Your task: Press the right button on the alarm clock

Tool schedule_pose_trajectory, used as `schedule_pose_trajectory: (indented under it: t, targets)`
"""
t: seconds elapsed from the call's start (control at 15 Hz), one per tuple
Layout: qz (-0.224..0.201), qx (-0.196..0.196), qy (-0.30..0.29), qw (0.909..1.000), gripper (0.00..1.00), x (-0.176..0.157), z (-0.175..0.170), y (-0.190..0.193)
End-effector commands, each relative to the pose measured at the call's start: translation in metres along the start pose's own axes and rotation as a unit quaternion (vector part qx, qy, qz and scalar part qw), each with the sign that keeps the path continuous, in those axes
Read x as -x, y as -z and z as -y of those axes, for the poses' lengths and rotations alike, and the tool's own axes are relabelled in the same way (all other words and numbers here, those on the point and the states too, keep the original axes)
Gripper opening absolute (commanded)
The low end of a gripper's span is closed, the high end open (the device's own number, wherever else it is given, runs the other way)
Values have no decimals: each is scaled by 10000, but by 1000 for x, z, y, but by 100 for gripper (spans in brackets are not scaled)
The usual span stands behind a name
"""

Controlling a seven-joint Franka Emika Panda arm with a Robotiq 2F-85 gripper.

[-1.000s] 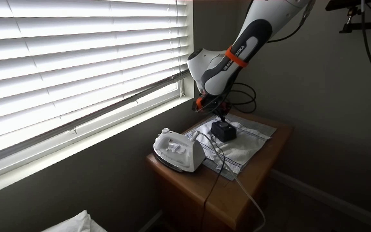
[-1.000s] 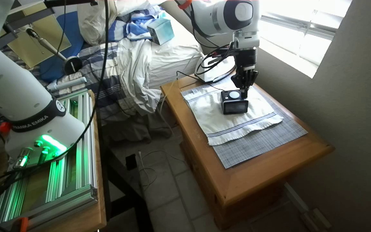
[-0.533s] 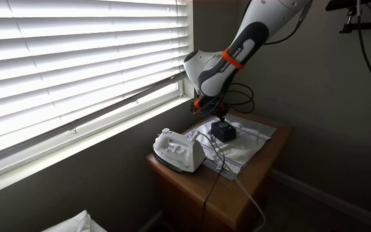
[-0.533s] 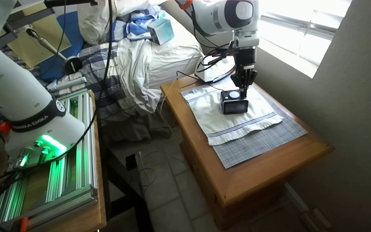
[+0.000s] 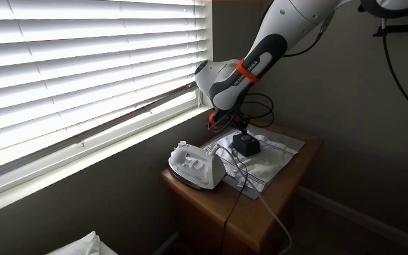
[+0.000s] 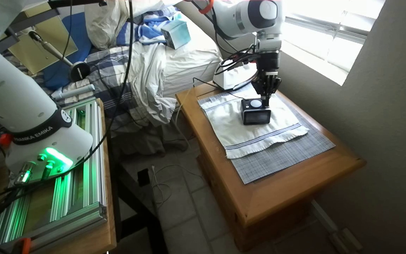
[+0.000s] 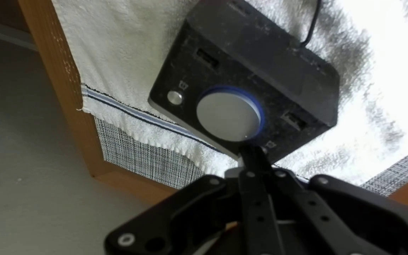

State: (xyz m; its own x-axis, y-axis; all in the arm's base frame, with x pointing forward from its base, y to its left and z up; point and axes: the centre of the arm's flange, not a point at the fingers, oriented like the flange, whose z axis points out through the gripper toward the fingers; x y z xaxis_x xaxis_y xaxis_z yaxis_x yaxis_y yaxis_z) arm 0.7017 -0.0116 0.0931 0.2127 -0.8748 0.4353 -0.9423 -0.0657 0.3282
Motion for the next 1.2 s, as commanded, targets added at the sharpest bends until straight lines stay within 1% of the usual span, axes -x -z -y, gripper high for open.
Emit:
schedule_pose_trajectory:
  t: [0.0,0.13,0.2,0.4,0.53,0.6,1.13]
  targets:
    - [-217,13,-328,9992,0,16,29,-34]
    - [-173,-95,-304,9993,0,16,33,-36]
    - [-74,-116,-253,9996,0,16,34,-36]
    - [24,-190,-210,9996,0,10,28,-28]
    - [49,-178,-174,9997,0,8,21,-23]
    - [-56,-91,-230,9997,0,5,15,-21]
    - [72,-37,-419,9991,0,-6,-26,0]
